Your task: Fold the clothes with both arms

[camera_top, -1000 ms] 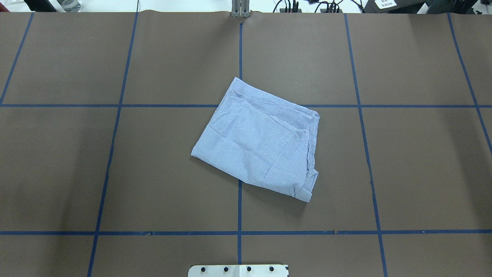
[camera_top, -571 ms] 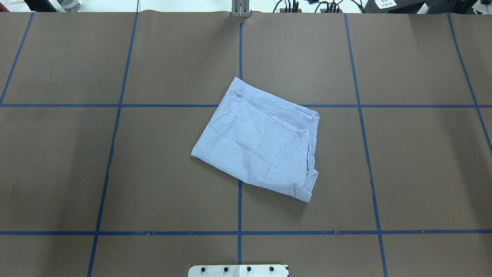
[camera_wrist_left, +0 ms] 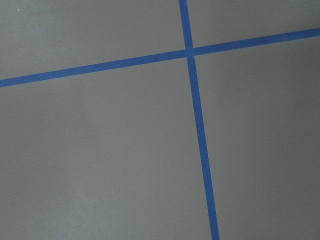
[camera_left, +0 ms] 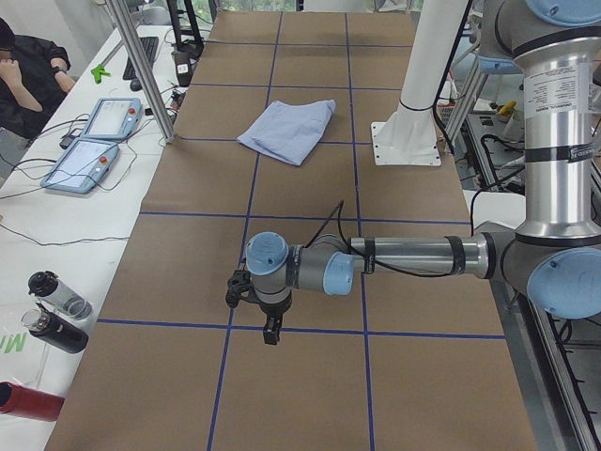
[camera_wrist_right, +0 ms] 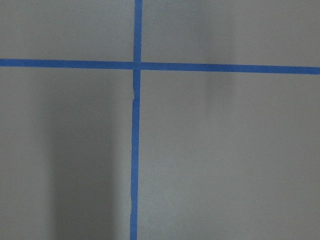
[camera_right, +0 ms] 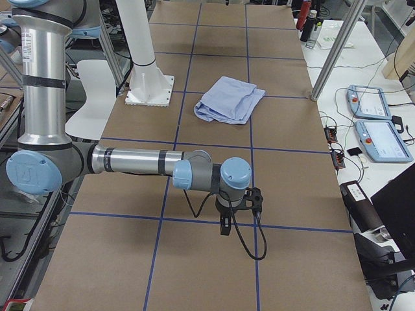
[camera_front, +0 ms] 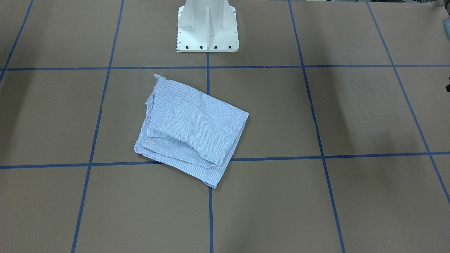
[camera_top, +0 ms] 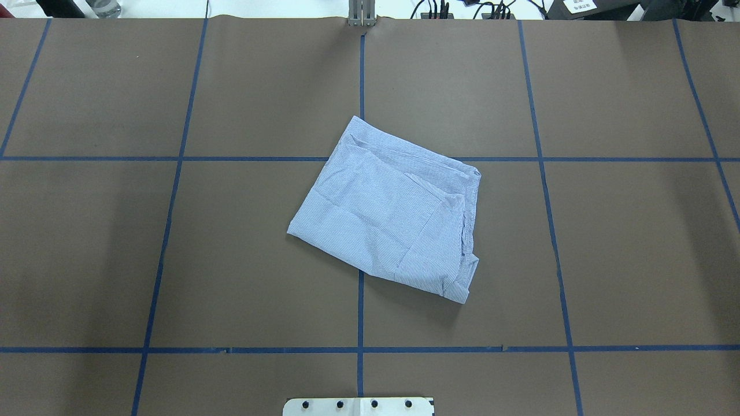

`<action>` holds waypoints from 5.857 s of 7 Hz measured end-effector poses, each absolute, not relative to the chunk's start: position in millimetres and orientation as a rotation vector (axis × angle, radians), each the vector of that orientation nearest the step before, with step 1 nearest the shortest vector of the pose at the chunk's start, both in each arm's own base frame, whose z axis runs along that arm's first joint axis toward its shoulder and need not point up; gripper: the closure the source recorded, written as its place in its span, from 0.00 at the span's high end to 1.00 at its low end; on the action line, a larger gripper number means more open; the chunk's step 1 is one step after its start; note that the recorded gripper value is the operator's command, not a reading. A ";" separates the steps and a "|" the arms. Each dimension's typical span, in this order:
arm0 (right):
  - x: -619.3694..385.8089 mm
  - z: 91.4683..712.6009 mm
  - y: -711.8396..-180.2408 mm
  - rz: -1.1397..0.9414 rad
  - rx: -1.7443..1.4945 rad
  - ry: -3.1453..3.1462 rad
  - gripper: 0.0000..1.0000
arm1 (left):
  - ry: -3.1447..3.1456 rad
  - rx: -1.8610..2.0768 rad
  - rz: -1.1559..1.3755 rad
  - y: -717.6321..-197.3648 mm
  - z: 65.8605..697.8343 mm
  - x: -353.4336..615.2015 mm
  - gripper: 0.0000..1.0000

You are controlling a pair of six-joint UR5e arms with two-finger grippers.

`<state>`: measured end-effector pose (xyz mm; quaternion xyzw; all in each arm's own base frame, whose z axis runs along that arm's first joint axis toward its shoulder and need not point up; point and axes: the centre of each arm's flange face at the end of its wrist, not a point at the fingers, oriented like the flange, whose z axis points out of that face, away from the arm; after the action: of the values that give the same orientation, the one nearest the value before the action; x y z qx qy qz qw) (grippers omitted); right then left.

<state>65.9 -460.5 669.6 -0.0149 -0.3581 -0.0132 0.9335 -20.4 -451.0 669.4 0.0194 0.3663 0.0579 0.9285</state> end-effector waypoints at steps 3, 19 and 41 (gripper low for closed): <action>65.9 668.3 -463.5 -0.030 -0.022 -0.732 1.00 | 0.773 0.019 0.059 -451.6 666.7 -18.8 0.99; 65.5 662.6 -470.0 -0.039 -0.009 -0.732 1.00 | 0.765 0.027 0.022 -458.4 654.4 -20.3 0.99; 40.3 666.9 -473.6 -0.089 -0.018 -0.738 1.00 | 0.764 0.026 0.020 -457.8 655.8 -21.6 0.99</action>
<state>40.3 -473.6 666.9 -0.0090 -0.3605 -0.0433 0.9317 -21.6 -457.8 655.8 0.0126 0.3727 0.0097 0.9278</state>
